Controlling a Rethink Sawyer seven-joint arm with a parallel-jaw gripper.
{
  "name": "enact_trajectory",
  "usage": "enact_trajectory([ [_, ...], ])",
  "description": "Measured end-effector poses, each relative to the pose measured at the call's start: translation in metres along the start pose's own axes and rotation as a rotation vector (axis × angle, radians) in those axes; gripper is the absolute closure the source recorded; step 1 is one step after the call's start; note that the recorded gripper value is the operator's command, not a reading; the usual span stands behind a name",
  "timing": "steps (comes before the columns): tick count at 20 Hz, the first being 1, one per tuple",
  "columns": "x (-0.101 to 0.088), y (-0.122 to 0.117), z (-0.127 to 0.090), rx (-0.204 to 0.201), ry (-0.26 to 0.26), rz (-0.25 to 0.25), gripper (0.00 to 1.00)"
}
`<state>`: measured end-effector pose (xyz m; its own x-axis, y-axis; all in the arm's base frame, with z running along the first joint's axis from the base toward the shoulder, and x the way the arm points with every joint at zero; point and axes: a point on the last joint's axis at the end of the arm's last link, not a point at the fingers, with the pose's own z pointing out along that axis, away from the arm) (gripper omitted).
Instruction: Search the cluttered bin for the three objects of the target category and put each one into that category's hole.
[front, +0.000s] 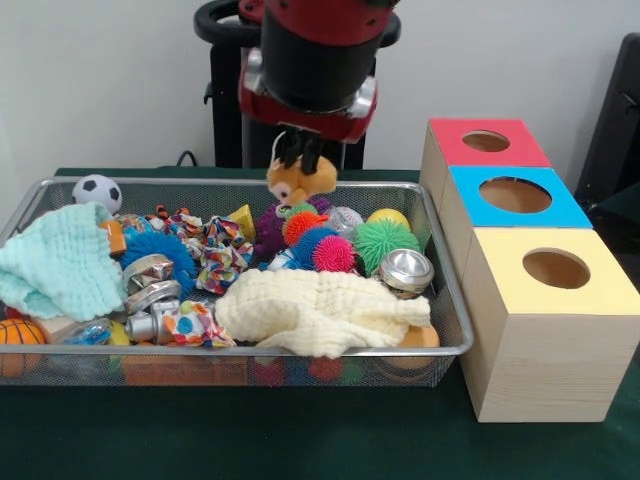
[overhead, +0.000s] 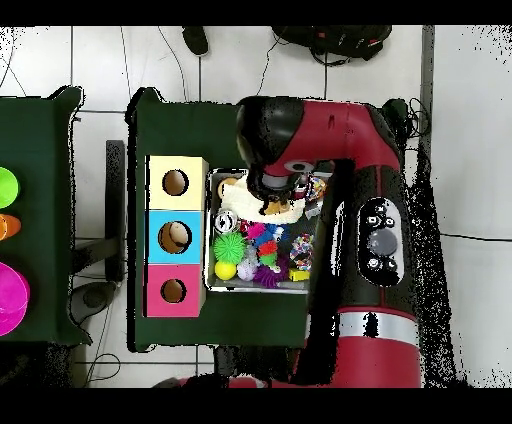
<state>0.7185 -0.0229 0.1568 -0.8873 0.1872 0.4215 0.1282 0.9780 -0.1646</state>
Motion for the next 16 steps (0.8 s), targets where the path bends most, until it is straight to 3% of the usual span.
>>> enact_trajectory([
  [4,0.019,0.024,-0.021,-0.011,-0.011,-0.02,1.0],
  [8,0.051,0.05,-0.038,-0.007,-0.008,-0.044,1.0],
  [11,0.093,0.075,-0.052,0.005,0.001,-0.068,1.0],
  [13,0.101,0.079,-0.055,0.007,0.003,-0.071,1.0],
  [16,0.133,0.09,-0.062,0.01,0.008,-0.079,1.0],
])
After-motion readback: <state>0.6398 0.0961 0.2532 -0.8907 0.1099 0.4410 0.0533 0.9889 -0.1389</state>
